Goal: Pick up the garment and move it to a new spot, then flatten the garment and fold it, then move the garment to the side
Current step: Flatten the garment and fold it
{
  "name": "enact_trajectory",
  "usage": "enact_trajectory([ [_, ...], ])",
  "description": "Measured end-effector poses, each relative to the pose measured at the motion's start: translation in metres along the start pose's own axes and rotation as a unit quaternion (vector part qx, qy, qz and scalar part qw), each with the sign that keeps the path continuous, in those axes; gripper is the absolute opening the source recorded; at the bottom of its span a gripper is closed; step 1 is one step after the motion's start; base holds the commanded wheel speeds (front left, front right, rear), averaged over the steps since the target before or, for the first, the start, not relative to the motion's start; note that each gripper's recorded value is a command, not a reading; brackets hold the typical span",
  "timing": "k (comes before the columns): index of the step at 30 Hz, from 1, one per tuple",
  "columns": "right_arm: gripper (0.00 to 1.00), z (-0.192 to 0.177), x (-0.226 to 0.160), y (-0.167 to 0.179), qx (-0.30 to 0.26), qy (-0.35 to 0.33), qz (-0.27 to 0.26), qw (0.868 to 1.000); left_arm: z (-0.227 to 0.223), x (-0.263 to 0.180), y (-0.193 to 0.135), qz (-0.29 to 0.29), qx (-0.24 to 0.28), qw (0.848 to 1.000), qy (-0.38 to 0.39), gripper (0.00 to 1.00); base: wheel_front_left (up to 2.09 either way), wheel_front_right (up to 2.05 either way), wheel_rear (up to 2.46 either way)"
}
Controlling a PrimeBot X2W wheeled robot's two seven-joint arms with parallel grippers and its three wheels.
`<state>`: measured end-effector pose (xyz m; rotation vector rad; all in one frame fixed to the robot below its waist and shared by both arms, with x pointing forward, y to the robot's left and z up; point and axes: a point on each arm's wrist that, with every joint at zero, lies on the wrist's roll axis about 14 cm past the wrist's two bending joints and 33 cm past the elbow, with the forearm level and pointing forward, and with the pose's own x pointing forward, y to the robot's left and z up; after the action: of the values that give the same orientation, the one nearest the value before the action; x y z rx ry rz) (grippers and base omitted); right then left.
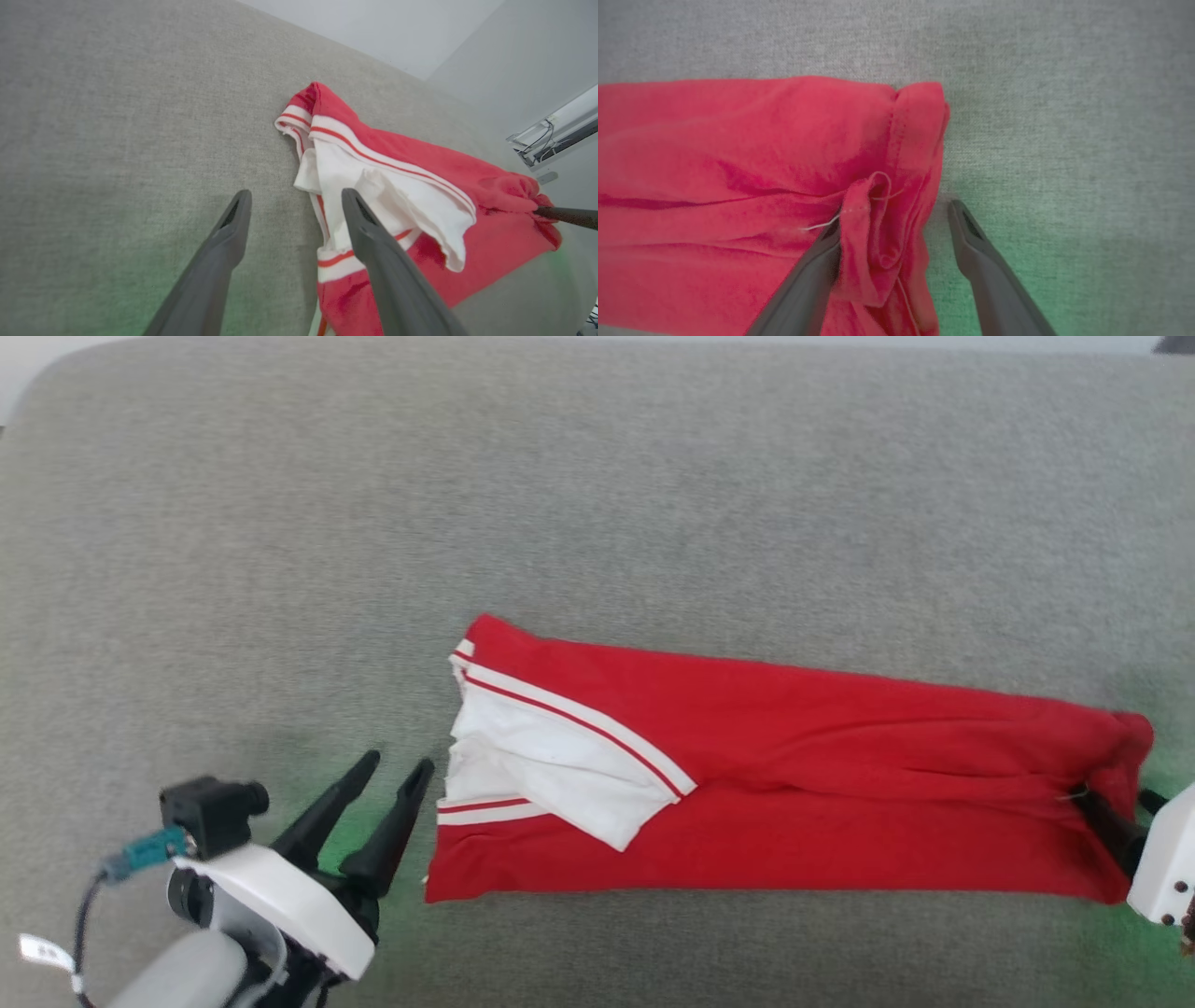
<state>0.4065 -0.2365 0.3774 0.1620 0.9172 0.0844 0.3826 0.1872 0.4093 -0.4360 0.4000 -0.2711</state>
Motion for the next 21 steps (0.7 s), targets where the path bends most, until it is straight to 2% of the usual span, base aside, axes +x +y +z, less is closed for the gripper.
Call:
enact_trajectory([
  [6,1.00,-0.004,0.010,0.010,0.010,0.016,0.011,1.000,-0.001,-0.020,0.012,0.047,0.042,0.997,-0.036,1.00,0.00,0.00,0.00],
  [11,1.00,-0.006,0.013,0.014,0.011,0.030,0.015,0.999,0.014,-0.034,0.013,0.067,0.110,0.989,-0.072,1.00,0.00,0.00,0.00],
  [12,0.93,-0.006,0.013,0.015,0.013,0.033,0.015,0.999,0.017,-0.035,0.010,0.066,0.122,0.987,-0.079,1.00,0.00,0.00,0.00],
  [13,0.73,-0.007,0.013,0.016,0.012,0.037,0.016,0.999,0.020,-0.037,0.008,0.068,0.130,0.985,-0.087,1.00,0.00,0.00,0.00],
  [14,0.73,-0.008,0.013,0.016,0.012,0.041,0.017,0.999,0.024,-0.039,0.005,0.068,0.140,0.983,-0.097,1.00,0.00,0.00,0.00],
  [15,0.49,-0.008,0.013,0.018,0.012,0.043,0.018,0.999,0.028,-0.041,0.003,0.070,0.145,0.981,-0.106,1.00,0.00,0.00,0.00],
  [16,0.36,-0.009,0.012,0.019,0.012,0.046,0.019,0.999,0.031,-0.042,0.000,0.069,0.154,0.979,-0.112,1.00,0.00,0.00,0.00],
  [18,0.00,-0.011,0.012,0.022,0.013,0.053,0.024,0.998,0.039,-0.046,-0.004,0.071,0.170,0.974,-0.128,1.00,0.00,0.00,0.00],
  [21,0.00,-0.014,0.010,0.026,0.016,0.060,0.031,0.998,0.042,-0.047,-0.011,0.066,0.184,0.971,-0.137,1.00,0.00,0.00,0.00],
])
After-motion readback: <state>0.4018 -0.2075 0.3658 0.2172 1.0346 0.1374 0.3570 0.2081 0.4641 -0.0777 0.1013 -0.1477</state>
